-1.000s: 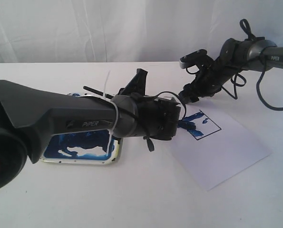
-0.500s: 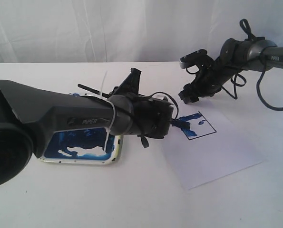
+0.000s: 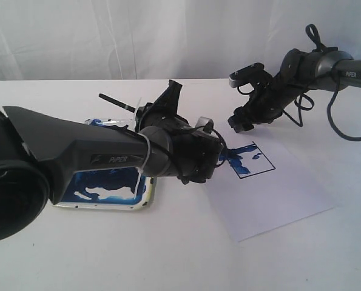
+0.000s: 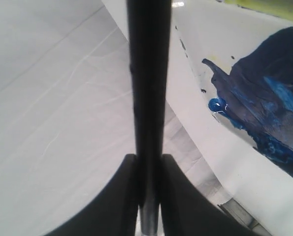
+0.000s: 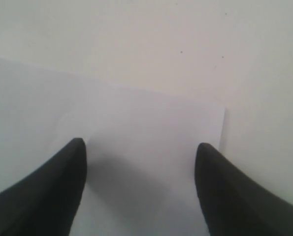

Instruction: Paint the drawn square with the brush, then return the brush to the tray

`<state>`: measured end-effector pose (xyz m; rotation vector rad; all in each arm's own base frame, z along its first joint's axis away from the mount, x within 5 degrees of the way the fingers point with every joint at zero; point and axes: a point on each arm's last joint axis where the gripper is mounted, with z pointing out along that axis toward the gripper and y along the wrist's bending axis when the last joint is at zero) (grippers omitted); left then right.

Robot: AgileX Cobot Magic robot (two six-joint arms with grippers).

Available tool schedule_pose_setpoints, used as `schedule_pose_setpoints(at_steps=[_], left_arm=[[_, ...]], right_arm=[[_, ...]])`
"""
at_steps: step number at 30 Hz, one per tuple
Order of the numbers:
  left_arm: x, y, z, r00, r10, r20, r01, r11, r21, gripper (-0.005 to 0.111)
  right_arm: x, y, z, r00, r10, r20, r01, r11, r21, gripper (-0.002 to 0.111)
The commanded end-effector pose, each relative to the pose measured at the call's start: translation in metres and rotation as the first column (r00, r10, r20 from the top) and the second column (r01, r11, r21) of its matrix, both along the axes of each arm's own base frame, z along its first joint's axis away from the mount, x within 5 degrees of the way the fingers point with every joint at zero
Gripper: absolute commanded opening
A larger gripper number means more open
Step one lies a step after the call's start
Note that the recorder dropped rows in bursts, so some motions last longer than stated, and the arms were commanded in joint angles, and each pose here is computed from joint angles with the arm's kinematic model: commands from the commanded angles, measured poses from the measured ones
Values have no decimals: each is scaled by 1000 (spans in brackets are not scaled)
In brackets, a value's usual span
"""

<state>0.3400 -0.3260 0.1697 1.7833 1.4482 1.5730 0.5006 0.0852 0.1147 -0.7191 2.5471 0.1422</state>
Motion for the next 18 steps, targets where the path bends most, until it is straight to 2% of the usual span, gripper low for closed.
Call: schedule_pose_setpoints(at_steps=[1,12,18], left_arm=[[-1,1,2,1000,9,19,-9,1000,7,0],[-22,-17,2,999,-30,19,30,999,13,0],[-29,-20,3,999,-12,31,11,1000,28,0]], right_arm=[[-10,-5,-30,992,57,-116,-65,995,-75,60],[-10,-5,-30,992,57,-116,-65,995,-75,60],[-10,-5,-30,992,57,-116,-65,995,-75,60]])
